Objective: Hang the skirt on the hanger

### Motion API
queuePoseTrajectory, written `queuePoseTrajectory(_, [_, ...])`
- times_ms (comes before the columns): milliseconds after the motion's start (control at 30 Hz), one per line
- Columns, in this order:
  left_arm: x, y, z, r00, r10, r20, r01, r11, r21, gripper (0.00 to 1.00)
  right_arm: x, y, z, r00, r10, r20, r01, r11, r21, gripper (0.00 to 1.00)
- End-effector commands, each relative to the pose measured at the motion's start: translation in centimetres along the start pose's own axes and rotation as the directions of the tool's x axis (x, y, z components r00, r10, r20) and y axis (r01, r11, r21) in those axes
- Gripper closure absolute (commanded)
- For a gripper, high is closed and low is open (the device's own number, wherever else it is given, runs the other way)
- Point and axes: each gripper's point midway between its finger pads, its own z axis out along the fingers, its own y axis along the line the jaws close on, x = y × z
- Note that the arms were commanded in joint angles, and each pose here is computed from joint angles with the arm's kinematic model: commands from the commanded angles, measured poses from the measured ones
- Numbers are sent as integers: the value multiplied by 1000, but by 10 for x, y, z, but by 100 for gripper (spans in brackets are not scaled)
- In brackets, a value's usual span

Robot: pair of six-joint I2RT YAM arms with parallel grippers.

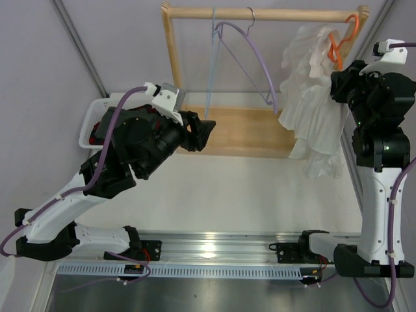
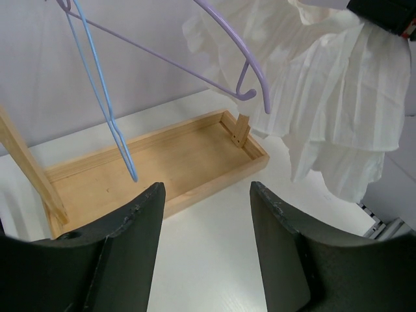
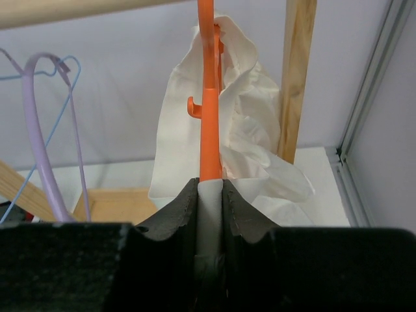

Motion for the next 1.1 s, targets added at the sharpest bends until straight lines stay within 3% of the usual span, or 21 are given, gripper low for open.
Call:
queuePoseTrajectory(0, [-7, 2, -8, 1000, 5, 21, -6, 1000, 18, 40, -69, 11, -1, 975, -4, 220, 25, 995, -92, 100])
queuePoseTrajectory(367, [-9, 3, -8, 999, 33, 27, -34, 999, 20, 40, -85, 5, 31, 973, 9, 230, 20, 992, -124, 100])
queuePoseTrajectory(1067, [-2, 6, -6, 999, 38, 11, -38, 999, 3, 40, -15, -15, 80, 996, 24, 90, -16, 996, -87, 100])
